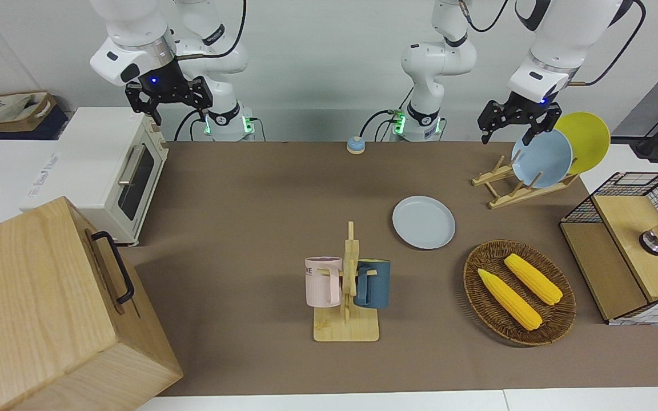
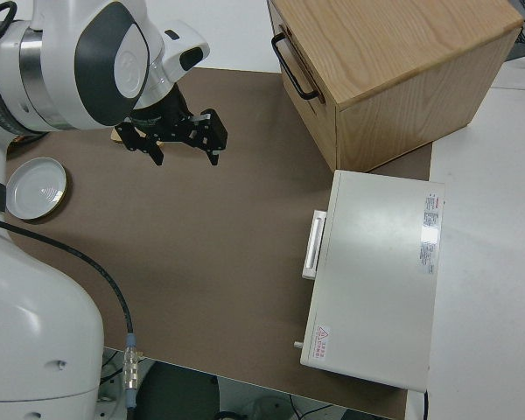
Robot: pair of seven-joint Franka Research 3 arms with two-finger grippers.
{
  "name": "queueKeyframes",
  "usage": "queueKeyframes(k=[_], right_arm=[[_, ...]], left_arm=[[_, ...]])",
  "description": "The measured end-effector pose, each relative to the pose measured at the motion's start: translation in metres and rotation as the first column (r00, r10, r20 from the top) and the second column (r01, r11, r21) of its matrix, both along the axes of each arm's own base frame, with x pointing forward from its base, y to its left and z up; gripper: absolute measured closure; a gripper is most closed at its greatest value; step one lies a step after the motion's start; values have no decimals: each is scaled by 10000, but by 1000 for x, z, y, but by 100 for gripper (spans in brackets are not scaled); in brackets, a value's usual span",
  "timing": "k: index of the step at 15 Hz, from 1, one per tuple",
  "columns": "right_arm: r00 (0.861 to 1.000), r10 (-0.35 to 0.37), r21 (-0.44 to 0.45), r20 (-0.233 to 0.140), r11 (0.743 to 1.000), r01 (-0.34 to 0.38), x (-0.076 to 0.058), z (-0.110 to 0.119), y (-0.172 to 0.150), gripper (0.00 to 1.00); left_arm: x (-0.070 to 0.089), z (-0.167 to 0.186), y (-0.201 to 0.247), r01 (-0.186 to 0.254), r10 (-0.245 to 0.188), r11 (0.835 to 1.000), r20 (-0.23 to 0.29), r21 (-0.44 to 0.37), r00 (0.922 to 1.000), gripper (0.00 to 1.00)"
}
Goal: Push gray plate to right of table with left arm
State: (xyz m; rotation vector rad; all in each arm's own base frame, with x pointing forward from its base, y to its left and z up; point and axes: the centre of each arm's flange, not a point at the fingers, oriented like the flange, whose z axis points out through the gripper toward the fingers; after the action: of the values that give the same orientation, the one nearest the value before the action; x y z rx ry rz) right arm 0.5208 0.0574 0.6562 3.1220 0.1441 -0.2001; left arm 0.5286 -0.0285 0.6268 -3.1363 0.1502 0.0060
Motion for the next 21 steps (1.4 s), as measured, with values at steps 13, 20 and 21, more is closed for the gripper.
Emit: queueKeyframes(k=[13, 20, 21], right_arm=[[10000, 0, 0, 0, 10000, 0, 0, 0, 0, 1], [10000, 0, 0, 0, 10000, 0, 0, 0, 0, 1], [10000, 0, 0, 0, 10000, 0, 0, 0, 0, 1]], left_arm=[[1, -38, -14, 216, -221, 9997, -442, -111, 9988, 0], [4, -65, -16, 227, -232, 9997, -395, -119, 9990, 0], [4, -70, -16, 224, -229, 9997, -380, -121, 9990, 0]])
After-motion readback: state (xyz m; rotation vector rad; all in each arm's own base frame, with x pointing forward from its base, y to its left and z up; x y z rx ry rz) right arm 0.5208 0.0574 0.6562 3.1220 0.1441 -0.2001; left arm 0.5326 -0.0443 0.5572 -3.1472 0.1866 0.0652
